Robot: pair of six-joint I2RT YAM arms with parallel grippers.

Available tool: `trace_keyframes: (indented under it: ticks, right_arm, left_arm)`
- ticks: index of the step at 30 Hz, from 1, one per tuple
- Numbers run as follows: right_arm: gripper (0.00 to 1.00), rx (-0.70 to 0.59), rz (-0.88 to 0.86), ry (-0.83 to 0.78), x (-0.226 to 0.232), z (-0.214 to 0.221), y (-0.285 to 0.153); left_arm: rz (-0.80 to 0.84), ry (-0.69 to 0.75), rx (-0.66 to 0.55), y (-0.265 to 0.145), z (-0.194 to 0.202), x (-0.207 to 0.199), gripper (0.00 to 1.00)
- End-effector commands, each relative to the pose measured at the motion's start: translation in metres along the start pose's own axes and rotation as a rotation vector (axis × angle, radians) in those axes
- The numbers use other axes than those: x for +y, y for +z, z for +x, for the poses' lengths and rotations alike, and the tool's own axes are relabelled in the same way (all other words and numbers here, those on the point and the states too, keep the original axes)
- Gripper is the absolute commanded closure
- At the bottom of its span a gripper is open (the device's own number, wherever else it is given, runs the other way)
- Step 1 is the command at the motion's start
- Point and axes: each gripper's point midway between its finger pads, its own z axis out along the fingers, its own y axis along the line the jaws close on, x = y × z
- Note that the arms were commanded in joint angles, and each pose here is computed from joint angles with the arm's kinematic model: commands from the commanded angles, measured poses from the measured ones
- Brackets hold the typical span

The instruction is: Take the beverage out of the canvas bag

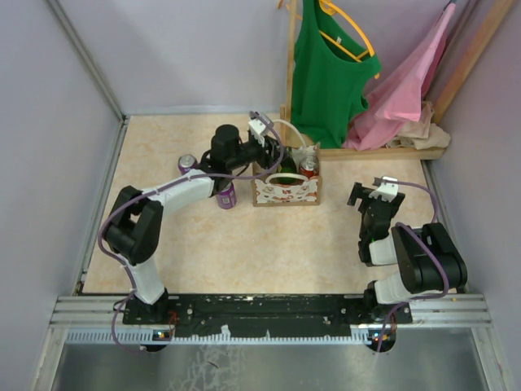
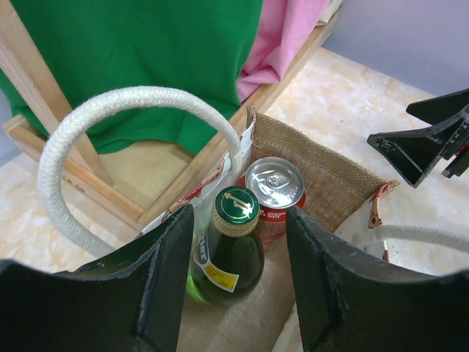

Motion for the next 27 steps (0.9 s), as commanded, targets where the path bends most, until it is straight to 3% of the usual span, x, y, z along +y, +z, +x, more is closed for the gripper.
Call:
trace_keyframes:
  ticks: [1, 20, 22, 27]
  right_arm:
    - [0.01, -0.068, 0.001, 0.027, 0.002, -0.021, 0.006]
    - [0.01, -0.068, 0.002, 0.027, 0.002, -0.021, 0.006]
    - [0.01, -0.069, 0.002, 0.027, 0.002, -0.021, 0.006]
    - [0.01, -0.070, 0.002, 0.027, 0.002, -0.022, 0.006]
  left_arm:
    - [0.049, 0.050, -0.051, 0.009, 0.001, -0.005, 0.42]
    - [0.123, 0.051, -0.091, 0.021, 0.021, -0.012, 0.54]
    - [0.126, 0.043, -0.091, 0.023, 0.024, -0.012, 0.50]
    - [0.120, 0.035, -0.081, 0.024, 0.029, -0.011, 0.30]
